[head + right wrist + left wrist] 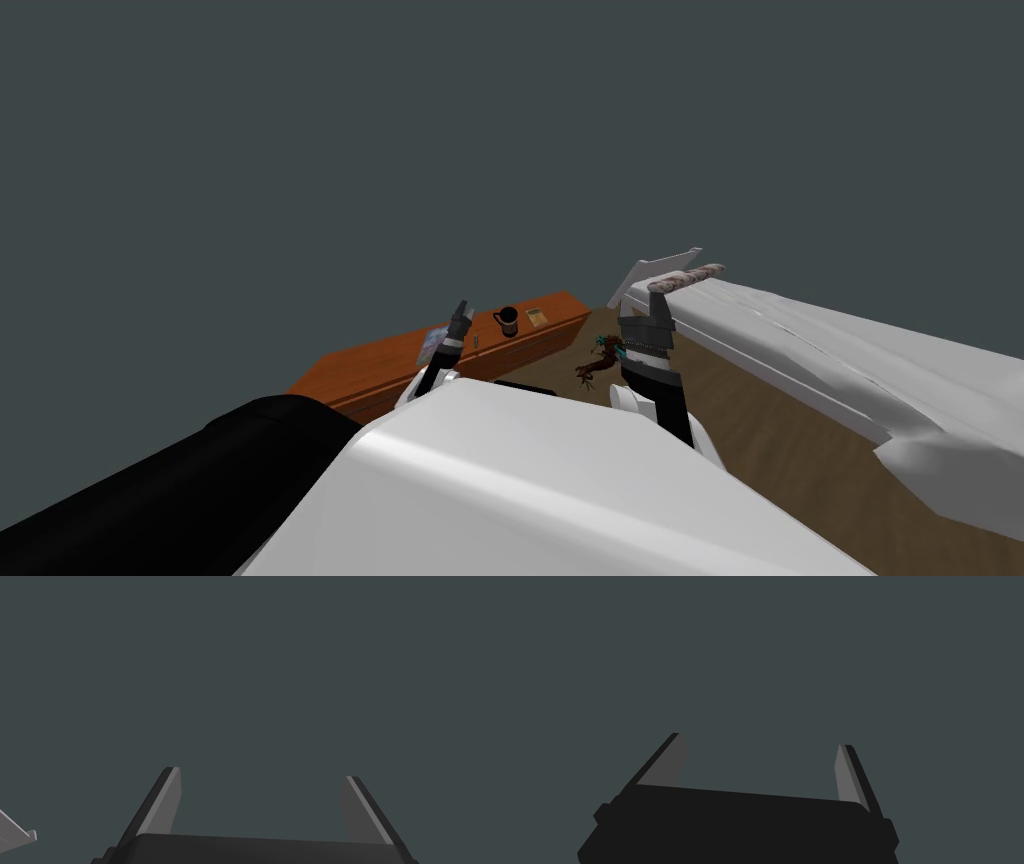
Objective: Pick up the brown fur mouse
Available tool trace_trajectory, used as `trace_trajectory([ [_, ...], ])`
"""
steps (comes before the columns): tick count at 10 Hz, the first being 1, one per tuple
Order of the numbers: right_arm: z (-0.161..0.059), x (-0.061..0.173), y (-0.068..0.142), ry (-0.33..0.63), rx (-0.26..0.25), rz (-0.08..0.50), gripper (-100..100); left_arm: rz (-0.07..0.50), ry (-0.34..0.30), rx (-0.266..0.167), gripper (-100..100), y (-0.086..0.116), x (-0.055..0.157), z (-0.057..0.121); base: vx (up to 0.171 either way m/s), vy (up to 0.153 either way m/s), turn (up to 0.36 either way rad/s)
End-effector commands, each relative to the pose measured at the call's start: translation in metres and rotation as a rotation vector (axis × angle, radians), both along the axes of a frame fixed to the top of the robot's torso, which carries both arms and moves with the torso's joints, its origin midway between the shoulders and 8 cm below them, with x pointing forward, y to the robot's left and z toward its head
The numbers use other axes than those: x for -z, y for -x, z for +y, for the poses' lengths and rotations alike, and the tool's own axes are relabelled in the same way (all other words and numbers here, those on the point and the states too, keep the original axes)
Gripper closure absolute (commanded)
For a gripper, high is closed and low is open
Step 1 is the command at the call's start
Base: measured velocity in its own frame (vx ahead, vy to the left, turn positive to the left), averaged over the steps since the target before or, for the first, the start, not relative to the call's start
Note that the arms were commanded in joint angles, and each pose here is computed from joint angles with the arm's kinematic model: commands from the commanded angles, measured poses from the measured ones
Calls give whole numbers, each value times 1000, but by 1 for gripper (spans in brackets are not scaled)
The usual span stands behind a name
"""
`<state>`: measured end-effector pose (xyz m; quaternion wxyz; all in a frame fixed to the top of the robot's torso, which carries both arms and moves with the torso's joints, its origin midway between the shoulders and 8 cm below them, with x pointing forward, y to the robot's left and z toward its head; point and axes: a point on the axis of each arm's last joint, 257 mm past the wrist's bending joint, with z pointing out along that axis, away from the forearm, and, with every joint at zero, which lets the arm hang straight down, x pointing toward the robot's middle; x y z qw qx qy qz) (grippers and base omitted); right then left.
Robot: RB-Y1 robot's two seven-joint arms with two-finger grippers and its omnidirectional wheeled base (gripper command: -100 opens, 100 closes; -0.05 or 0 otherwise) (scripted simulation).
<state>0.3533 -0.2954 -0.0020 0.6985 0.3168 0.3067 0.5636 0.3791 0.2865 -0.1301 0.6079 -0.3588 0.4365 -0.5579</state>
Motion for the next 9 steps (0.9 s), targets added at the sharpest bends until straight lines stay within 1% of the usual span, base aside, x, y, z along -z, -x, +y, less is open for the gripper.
trace_trajectory([
  [1, 0, 0, 0, 0, 0, 0, 0, 68, -7, 30, -100, -1, 29, -3, -16, 4, -96],
  [2, 0, 0, 0, 0, 0, 0, 0, 114, -9, 59, -100, -3, 46, -8, -27, 12, -168],
  [3, 0, 0, 0, 0, 0, 0, 0, 136, -14, 54, -100, -3, 56, -4, -22, 16, -70],
  [4, 0, 0, 0, 0, 0, 0, 0, 137, -14, 54, -100, -3, 57, -4, -9, 8, 10],
  [5, 0, 0, 0, 0, 0, 0, 0, 194, -22, 80, -100, -4, 79, -7, -13, 5, -115],
  [6, 0, 0, 0, 0, 0, 0, 0, 203, -23, 77, -100, -3, 83, -5, -13, 10, -96],
  [7, 0, 0, 0, 0, 0, 0, 0, 258, -33, 104, -100, -4, 104, -8, -15, 13, -138],
  [8, 0, 0, 0, 0, 0, 0, 0, 272, -34, 99, -100, -3, 111, -5, -13, 15, -76],
  [9, 0, 0, 0, 0, 0, 0, 0, 334, -46, 122, -100, -1, 134, -6, -17, 13, -148],
])
